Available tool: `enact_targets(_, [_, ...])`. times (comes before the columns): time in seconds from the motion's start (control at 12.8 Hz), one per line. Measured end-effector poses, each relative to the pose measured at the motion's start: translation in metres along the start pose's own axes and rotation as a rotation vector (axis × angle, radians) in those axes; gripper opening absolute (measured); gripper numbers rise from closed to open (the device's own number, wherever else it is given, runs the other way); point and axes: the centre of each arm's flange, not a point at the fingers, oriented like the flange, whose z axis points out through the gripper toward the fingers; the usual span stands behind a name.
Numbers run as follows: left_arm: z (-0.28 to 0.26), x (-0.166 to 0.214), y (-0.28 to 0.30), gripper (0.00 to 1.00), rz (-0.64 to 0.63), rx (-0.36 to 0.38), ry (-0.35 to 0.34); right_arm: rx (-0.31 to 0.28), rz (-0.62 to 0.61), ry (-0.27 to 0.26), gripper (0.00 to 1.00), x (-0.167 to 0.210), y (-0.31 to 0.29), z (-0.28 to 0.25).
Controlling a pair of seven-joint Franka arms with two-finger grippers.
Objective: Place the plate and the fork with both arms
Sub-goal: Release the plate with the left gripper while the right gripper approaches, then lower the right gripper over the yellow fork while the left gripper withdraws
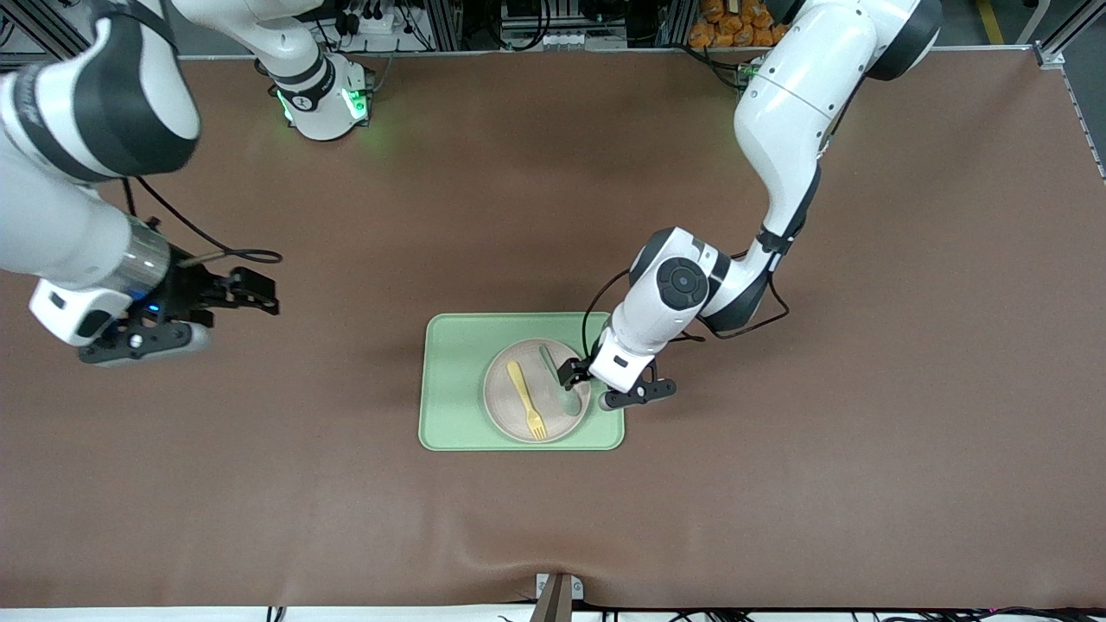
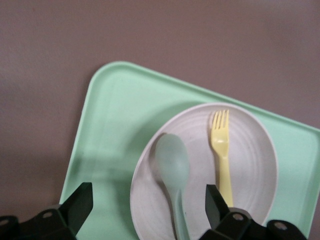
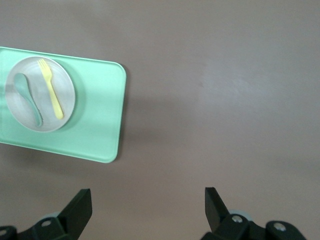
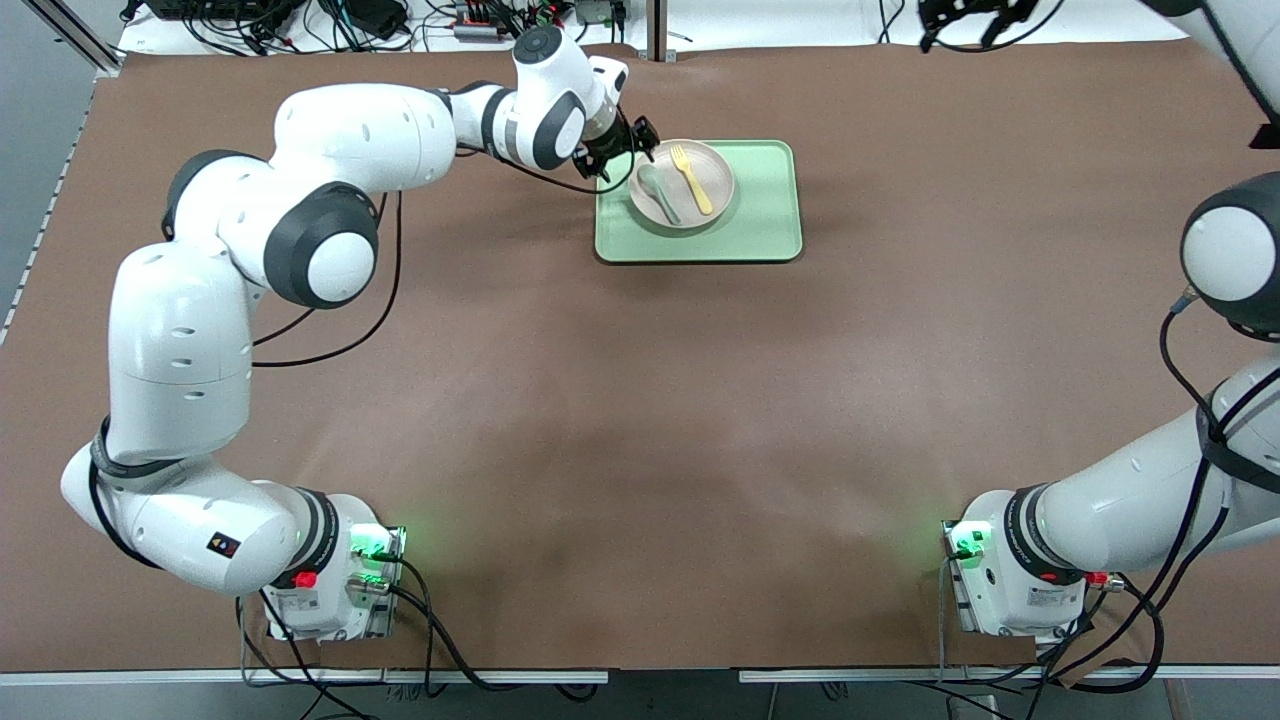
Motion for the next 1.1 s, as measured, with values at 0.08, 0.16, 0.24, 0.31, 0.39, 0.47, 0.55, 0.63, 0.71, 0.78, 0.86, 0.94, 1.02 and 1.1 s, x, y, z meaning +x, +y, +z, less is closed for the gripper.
enact_targets(0.08, [-0.012, 0.009, -0.002, 1.00, -0.001, 0.002, 0.013, 0.003, -0.020, 0.016, 1.00, 0.009, -0.013, 0.014])
enact_targets(0.16, [-0.026, 0.021, -0.006, 1.00, -0.003, 0.011, 0.024, 0.005, -0.046, 0.035, 1.00, 0.017, -0.030, 0.028])
enact_targets(0.24, [-0.044, 0.034, -0.011, 1.00, -0.010, 0.021, 0.035, 0.007, -0.077, 0.052, 1.00, 0.026, -0.051, 0.042])
enact_targets(0.31, [-0.062, 0.048, -0.017, 1.00, -0.022, 0.029, 0.046, 0.008, -0.109, 0.071, 1.00, 0.034, -0.073, 0.056])
enact_targets(0.39, [-0.082, 0.063, -0.026, 1.00, -0.032, 0.042, 0.062, 0.009, -0.141, 0.087, 1.00, 0.043, -0.096, 0.070])
enact_targets(0.47, [-0.100, 0.079, -0.038, 1.00, -0.040, 0.061, 0.080, 0.010, -0.171, 0.092, 1.00, 0.050, -0.118, 0.084])
enact_targets(0.55, [-0.114, 0.094, -0.052, 1.00, -0.047, 0.085, 0.097, 0.011, -0.196, 0.102, 1.00, 0.058, -0.138, 0.098])
enact_targets(0.63, [-0.124, 0.108, -0.069, 1.00, -0.054, 0.110, 0.114, 0.014, -0.211, 0.132, 1.00, 0.067, -0.151, 0.110])
enact_targets(0.71, [-0.130, 0.123, -0.088, 1.00, -0.067, 0.133, 0.127, 0.018, -0.225, 0.176, 1.00, 0.076, -0.163, 0.125])
enact_targets(0.78, [-0.135, 0.137, -0.108, 1.00, -0.078, 0.149, 0.133, 0.021, -0.242, 0.205, 1.00, 0.081, -0.177, 0.142])
enact_targets(0.86, [-0.139, 0.150, -0.129, 1.00, -0.081, 0.164, 0.133, 0.022, -0.259, 0.218, 1.00, 0.083, -0.191, 0.161])
enact_targets(0.94, [-0.144, 0.162, -0.149, 1.00, -0.079, 0.178, 0.129, 0.020, -0.270, 0.225, 1.00, 0.084, -0.200, 0.182])
enact_targets(1.02, [-0.149, 0.173, -0.169, 1.00, -0.075, 0.192, 0.124, 0.018, -0.275, 0.228, 1.00, 0.086, -0.203, 0.202])
enact_targets(1.1, [-0.155, 0.182, -0.187, 1.00, -0.070, 0.206, 0.115, 0.016, -0.274, 0.228, 0.97, 0.089, -0.203, 0.219])
